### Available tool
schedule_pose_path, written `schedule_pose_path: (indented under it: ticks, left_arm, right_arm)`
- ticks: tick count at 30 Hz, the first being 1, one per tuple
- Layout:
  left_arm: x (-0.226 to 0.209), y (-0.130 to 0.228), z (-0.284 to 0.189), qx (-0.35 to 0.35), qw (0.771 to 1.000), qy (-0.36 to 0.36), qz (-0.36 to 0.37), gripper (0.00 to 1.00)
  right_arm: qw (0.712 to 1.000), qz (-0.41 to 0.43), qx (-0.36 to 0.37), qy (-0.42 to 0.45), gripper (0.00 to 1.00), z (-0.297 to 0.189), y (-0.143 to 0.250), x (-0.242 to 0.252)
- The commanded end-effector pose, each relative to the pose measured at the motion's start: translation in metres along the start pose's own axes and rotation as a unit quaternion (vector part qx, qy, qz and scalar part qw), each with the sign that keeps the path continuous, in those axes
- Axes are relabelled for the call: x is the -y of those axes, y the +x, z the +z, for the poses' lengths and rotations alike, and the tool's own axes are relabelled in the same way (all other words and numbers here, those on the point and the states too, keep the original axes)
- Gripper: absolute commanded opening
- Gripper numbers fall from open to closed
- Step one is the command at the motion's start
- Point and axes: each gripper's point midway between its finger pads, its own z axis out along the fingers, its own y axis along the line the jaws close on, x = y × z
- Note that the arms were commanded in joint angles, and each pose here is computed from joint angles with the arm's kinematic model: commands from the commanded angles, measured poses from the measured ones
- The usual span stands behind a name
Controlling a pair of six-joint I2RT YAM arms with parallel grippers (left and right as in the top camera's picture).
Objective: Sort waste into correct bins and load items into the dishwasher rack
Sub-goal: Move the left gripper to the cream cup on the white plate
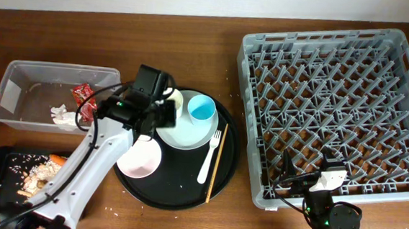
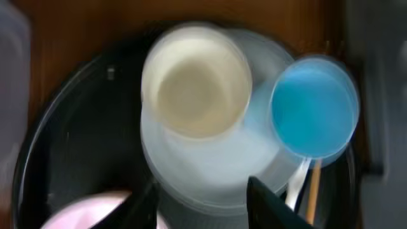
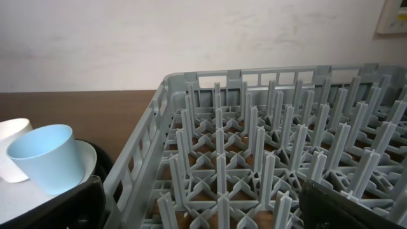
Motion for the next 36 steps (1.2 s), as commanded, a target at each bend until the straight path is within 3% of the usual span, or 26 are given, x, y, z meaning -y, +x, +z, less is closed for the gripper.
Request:
schedule_pose_path:
  ticks: [1, 8, 10, 16, 34, 35, 36]
  left_arm:
    - [-0.010, -0.036, 0.015, 0.071, 0.995, -0.043, -0.058, 0.49]
    - [-0.035, -0.047, 0.056, 0.066, 0.986, -0.053, -0.141, 0.48]
    - [-0.029, -0.038, 0.062, 0.042, 0.989, -0.029, -0.142, 0.48]
    - [-0.035, -0.016, 0.063, -0.002, 0.989, -0.047, -0.141, 0.48]
    - [-0.034, -0.001, 0.075, -0.024, 0.989, -0.047, -0.138, 0.48]
    - [-0.034, -0.002, 0.075, -0.022, 0.989, -0.046, -0.138, 0.47]
    - [-0.033, -0.004, 0.076, -0.019, 0.989, -0.043, -0.138, 0.39]
  right_arm:
    - [1.000, 0.000, -0.001, 0.003, 0.99, 0.000, 0.002, 0.002]
    - [1.000, 0.000, -0.001, 0.003, 0.99, 0.000, 0.002, 0.002]
    - [1.000, 0.000, -0.001, 0.003, 0.99, 0.000, 0.002, 0.002]
    - [1.000, 0.000, -0.001, 0.003, 0.99, 0.000, 0.002, 0.002]
    - [1.000, 0.000, -0.001, 0.003, 0.99, 0.000, 0.002, 0.002]
    - [1.000, 0.000, -0.001, 0.003, 0.99, 0.000, 0.002, 0.002]
    - [1.000, 0.000, -0.001, 0.003, 0.99, 0.000, 0.002, 0.002]
